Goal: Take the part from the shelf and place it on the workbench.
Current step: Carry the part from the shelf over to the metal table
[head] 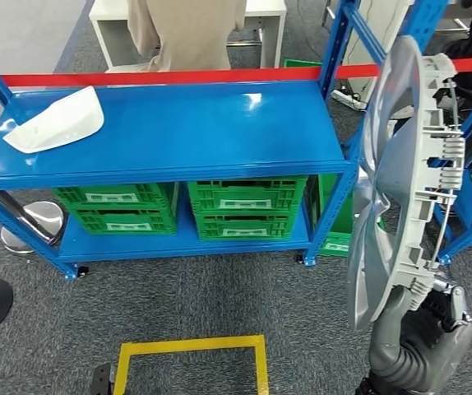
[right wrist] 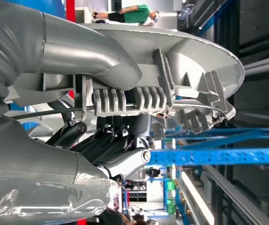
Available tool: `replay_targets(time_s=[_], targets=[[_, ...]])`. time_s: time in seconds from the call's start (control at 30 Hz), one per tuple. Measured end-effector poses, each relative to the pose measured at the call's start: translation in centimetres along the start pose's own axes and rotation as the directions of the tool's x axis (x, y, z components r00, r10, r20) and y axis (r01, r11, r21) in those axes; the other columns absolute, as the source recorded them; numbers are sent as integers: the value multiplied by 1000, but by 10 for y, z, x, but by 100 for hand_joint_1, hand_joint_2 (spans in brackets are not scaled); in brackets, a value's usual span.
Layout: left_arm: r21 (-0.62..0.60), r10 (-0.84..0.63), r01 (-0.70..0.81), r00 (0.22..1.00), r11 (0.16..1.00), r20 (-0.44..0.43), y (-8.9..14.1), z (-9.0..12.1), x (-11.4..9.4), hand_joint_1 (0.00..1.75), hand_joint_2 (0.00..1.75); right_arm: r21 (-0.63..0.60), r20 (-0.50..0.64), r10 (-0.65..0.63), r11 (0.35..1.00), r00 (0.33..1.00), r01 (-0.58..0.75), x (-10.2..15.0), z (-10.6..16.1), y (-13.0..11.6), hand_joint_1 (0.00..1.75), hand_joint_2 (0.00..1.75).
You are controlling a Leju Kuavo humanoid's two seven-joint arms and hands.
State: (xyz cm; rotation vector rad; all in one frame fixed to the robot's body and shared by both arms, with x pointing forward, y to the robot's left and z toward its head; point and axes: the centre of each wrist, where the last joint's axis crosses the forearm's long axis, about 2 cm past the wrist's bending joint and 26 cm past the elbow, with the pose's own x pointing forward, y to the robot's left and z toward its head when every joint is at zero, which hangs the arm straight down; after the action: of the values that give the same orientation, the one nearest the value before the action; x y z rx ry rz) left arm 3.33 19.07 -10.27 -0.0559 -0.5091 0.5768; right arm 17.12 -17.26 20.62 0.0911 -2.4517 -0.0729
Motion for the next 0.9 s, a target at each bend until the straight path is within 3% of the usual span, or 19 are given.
replay_targets(time_s=[0.9], targets=[[1,-2,2,1000,1000,1,1,0,1,0,175,1,-3,0,1000,1000,0,0,1,0,175,175]])
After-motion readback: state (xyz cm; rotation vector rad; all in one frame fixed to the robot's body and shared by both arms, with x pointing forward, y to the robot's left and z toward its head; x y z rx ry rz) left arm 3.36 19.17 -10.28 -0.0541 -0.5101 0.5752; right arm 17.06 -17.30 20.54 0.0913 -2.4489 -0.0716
